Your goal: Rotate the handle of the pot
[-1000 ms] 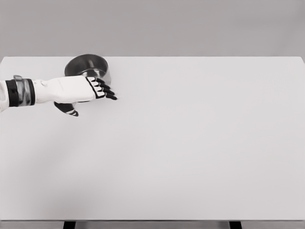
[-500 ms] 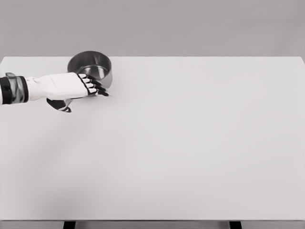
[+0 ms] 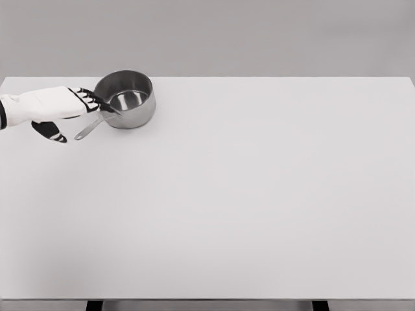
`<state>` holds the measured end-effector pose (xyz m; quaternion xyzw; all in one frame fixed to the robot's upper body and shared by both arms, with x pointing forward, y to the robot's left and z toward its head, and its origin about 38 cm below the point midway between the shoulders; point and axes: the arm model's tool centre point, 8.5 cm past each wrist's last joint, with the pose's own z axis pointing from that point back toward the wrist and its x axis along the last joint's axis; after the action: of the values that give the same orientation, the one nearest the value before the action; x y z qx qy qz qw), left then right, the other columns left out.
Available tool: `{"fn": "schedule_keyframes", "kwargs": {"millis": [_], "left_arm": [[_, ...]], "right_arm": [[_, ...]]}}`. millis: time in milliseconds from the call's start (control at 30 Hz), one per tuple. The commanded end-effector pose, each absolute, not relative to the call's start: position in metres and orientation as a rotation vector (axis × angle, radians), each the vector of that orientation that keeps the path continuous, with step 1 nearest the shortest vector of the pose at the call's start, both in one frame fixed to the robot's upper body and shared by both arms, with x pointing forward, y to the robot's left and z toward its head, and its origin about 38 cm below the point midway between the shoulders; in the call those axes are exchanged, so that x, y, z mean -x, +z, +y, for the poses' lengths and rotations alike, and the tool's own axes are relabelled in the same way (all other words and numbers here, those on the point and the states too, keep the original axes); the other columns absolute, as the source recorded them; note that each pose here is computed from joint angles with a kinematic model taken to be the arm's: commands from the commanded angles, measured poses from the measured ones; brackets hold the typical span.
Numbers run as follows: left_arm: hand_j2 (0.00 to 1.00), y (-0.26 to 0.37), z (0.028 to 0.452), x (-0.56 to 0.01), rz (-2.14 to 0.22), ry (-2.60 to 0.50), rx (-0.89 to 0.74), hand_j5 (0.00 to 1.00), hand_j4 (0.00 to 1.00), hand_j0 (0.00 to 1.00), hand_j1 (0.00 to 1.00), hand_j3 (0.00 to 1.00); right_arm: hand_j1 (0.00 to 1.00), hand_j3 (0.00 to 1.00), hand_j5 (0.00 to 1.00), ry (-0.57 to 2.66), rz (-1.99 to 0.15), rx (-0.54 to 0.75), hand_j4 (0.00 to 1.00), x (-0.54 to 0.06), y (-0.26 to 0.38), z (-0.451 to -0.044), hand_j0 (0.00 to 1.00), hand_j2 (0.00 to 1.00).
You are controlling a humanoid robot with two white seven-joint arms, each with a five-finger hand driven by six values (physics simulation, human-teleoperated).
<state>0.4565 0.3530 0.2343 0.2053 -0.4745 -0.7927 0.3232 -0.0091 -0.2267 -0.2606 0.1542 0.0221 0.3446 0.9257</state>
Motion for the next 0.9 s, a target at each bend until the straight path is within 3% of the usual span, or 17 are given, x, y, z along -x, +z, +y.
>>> {"fn": "schedule_keyframes", "kwargs": {"millis": [0,67,167,300,867], "left_arm": [[1.0,0.232,0.369,-0.461,-1.247,-2.013,-0.556,1.0,1.0,1.0,1.0,1.0],[1.0,0.255,0.375,-0.462,-1.312,-1.969,-0.564,1.0,1.0,1.0,1.0,1.0],[1.0,0.265,0.328,-0.458,-1.448,-2.022,-0.496,1.0,1.0,1.0,1.0,1.0],[1.0,0.255,0.304,-0.461,-1.495,-2.025,-0.444,1.0,1.0,1.0,1.0,1.0],[1.0,0.224,0.315,-0.468,-1.369,-2.043,-0.466,1.0,1.0,1.0,1.0,1.0]], "right_arm": [[1.0,1.0,1.0,0.707,0.044,-0.317,1.0,0.009,-0.261,-0.227,1.0,1.0],[1.0,1.0,1.0,0.707,0.044,-0.317,1.0,0.009,-0.261,-0.227,1.0,1.0],[1.0,1.0,1.0,0.707,0.044,-0.316,1.0,0.008,-0.261,-0.227,1.0,1.0],[1.0,1.0,1.0,0.707,0.046,-0.316,1.0,0.009,-0.261,-0.227,1.0,1.0],[1.0,1.0,1.0,0.707,0.046,-0.317,1.0,0.009,-0.261,-0.227,1.0,1.0]]}}
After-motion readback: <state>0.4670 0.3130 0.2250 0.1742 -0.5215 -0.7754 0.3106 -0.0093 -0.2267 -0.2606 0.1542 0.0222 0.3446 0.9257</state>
